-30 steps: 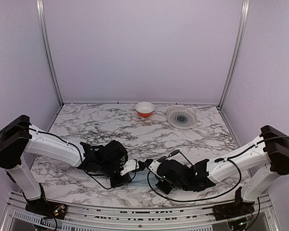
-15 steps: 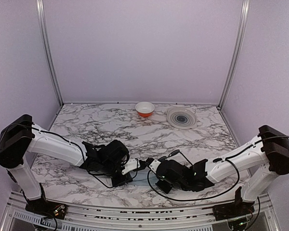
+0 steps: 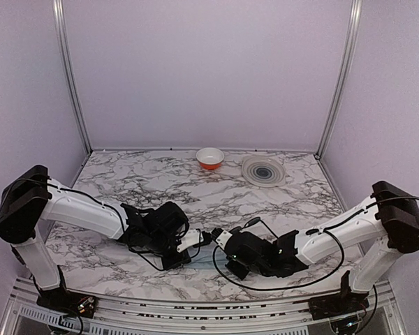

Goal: Organize the sunglasses
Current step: Fold the glasses cleaning cloth at the center of the board, then place the folded cleaning cloth in the sunglasses case.

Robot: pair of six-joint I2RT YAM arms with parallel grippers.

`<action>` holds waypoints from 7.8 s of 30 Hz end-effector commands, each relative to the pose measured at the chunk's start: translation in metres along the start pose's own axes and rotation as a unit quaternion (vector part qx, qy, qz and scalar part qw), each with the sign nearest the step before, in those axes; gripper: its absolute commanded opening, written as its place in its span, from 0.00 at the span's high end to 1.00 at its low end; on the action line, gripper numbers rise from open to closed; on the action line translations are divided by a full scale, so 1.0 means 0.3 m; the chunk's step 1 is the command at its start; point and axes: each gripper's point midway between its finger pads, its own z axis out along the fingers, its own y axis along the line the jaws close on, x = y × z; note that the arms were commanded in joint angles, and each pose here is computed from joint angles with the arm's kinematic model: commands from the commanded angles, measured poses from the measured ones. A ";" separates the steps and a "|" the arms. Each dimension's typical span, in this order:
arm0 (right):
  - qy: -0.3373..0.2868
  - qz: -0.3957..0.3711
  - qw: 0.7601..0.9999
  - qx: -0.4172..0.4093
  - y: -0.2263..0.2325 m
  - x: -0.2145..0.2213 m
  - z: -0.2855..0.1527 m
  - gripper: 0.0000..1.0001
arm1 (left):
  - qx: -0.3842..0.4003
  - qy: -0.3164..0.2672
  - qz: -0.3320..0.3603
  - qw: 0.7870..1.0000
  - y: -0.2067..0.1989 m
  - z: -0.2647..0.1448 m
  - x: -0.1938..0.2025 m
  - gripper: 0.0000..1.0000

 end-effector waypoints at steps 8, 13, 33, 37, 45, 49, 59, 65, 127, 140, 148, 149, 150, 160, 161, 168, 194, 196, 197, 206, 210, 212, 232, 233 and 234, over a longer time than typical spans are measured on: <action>-0.006 -0.056 0.998 -0.040 0.069 -0.039 -0.034 0.78 | -0.027 -0.023 -0.018 0.999 0.057 0.008 -0.081 1.00; -0.032 -0.039 0.998 -0.028 0.036 -0.076 -0.076 0.77 | -0.033 -0.024 -0.022 0.999 0.068 0.009 -0.092 1.00; -0.061 -0.006 0.995 -0.078 0.079 -0.082 -0.097 0.78 | -0.068 -0.023 -0.055 0.996 0.146 -0.008 -0.126 0.78; -0.067 -0.009 0.995 -0.079 0.077 -0.089 -0.104 0.79 | -0.072 -0.042 -0.058 0.995 0.149 -0.051 -0.159 0.68; -0.095 -0.005 0.992 -0.078 0.053 -0.100 -0.148 0.79 | -0.096 -0.078 -0.056 0.991 0.169 -0.148 -0.211 0.49; -0.101 0.000 0.991 -0.084 0.047 -0.097 -0.161 0.76 | -0.098 -0.084 -0.058 0.990 0.166 -0.180 -0.218 0.48; -0.090 -0.036 0.984 -0.152 0.120 -0.045 -0.177 0.70 | -0.025 -0.091 0.067 0.993 -0.004 -0.196 -0.109 0.57; -0.061 -0.048 0.986 -0.148 0.132 -0.001 -0.137 0.74 | 0.007 -0.107 0.107 0.988 -0.065 -0.161 -0.079 0.58; -0.012 -0.061 0.990 -0.130 0.106 0.066 -0.048 0.98 | 0.032 -0.048 0.140 0.989 -0.083 -0.053 -0.002 0.65; -0.009 -0.051 0.990 -0.135 0.113 0.079 -0.062 0.99 | 0.019 -0.064 0.170 0.983 -0.067 -0.009 -0.018 0.69; -0.007 -0.050 0.990 -0.135 0.115 0.084 -0.061 0.98 | -0.004 -0.067 0.169 0.983 -0.036 0.005 -0.013 0.71; -0.007 -0.050 0.990 -0.135 0.116 0.085 -0.061 0.99 | -0.005 -0.067 0.169 0.983 -0.036 0.008 -0.011 0.72; -0.007 -0.050 0.990 -0.135 0.116 0.085 -0.060 0.98 | -0.005 -0.064 0.169 0.984 -0.034 0.011 -0.006 0.73; -0.006 -0.047 0.990 -0.132 0.112 0.082 -0.064 0.98 | -0.003 -0.053 0.170 0.984 -0.035 0.026 0.023 0.82; -0.005 -0.046 0.990 -0.132 0.111 0.083 -0.065 0.99 | -0.003 -0.052 0.169 0.984 -0.036 0.027 0.024 0.86; -0.018 -0.040 0.990 -0.131 0.101 0.054 -0.088 0.99 | -0.003 -0.086 0.172 0.981 -0.044 -0.005 -0.028 1.00; -0.111 -0.095 0.989 -0.028 -0.122 -0.257 -0.174 0.97 | -0.074 -0.165 0.058 0.982 0.031 -0.278 -0.182 1.00; -0.116 -0.100 0.988 -0.022 -0.137 -0.284 -0.168 0.97 | -0.085 -0.166 0.047 0.981 0.042 -0.300 -0.178 1.00; -0.117 -0.106 0.987 -0.020 -0.142 -0.294 -0.163 0.97 | -0.089 -0.165 0.043 0.981 0.047 -0.308 -0.175 1.00; -0.139 -0.155 0.978 -0.008 -0.157 -0.437 -0.118 0.97 | -0.126 -0.152 -0.005 0.980 0.088 -0.365 -0.126 1.00; -0.153 -0.165 0.974 -0.010 -0.165 -0.522 -0.089 0.97 | -0.150 -0.148 -0.026 0.977 0.111 -0.392 -0.092 1.00; -0.155 -0.175 0.972 -0.010 -0.168 -0.551 -0.065 0.97 | -0.158 -0.144 -0.033 0.976 0.118 -0.398 -0.065 1.00; -0.178 -0.220 0.958 -0.048 -0.074 -0.737 0.129 0.98 | -0.209 -0.135 -0.080 0.965 0.154 -0.444 0.055 1.00; -0.180 -0.219 0.958 -0.049 -0.072 -0.742 0.134 0.98 | -0.212 -0.132 -0.082 0.965 0.157 -0.442 0.061 1.00; -0.180 -0.220 0.957 -0.051 -0.067 -0.745 0.139 0.98 | -0.215 -0.129 -0.084 0.964 0.160 -0.440 0.069 1.00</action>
